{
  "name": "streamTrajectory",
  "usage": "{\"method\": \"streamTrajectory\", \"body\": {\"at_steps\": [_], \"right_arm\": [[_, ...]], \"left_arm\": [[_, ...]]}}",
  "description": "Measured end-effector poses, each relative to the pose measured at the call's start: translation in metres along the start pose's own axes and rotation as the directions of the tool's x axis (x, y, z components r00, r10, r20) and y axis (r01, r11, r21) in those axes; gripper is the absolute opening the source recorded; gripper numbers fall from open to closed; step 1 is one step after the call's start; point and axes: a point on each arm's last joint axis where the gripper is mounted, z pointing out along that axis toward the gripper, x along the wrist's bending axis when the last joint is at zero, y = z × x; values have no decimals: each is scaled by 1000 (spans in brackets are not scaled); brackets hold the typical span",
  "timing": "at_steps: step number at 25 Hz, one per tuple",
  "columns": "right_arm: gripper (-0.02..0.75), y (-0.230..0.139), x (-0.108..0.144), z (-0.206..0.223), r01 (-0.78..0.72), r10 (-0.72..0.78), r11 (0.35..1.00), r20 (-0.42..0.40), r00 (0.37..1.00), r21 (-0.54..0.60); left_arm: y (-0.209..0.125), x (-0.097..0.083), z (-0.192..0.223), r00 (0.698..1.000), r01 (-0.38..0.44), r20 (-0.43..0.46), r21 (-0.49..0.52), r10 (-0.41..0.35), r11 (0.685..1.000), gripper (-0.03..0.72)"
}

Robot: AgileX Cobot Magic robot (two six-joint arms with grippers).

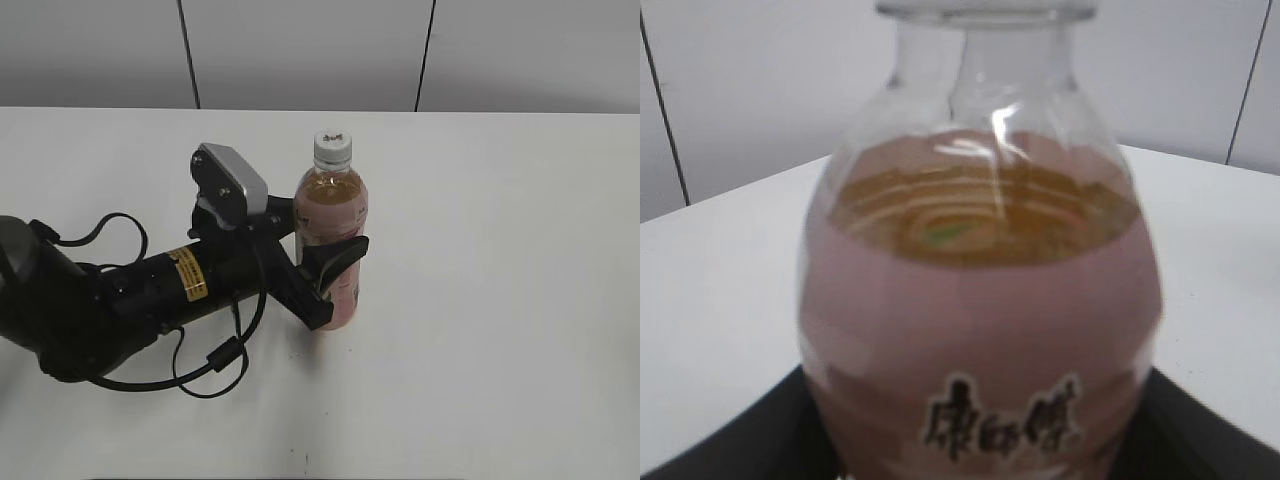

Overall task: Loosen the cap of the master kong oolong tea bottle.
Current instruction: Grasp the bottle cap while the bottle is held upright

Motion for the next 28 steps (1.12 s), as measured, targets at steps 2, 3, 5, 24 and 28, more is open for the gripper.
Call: {"method": "streamTrajectory", "body": {"at_steps": [2,3,5,24,28], "right_arm": [[503,8,0,2,1,-1,1000,-1,1000,8],[503,14,0,5,3,-3,1000,-2,1000,17],[503,27,0,17,5,-5,997,-7,1000,75],[441,124,25,210,51,90,751,-178,980,659],[440,148,50,229,137,56,730,-258,964,670]], "left_arm": [[0,0,0,1000,0,0,0,0,1000,419],[0,0,0,1000,0,0,0,0,1000,419],[0,0,0,1000,0,0,0,0,1000,419],[0,0,0,1000,-1,3,-3,1,1000,419],[0,0,0,1000,-1,3,-3,1,1000,419]]}}
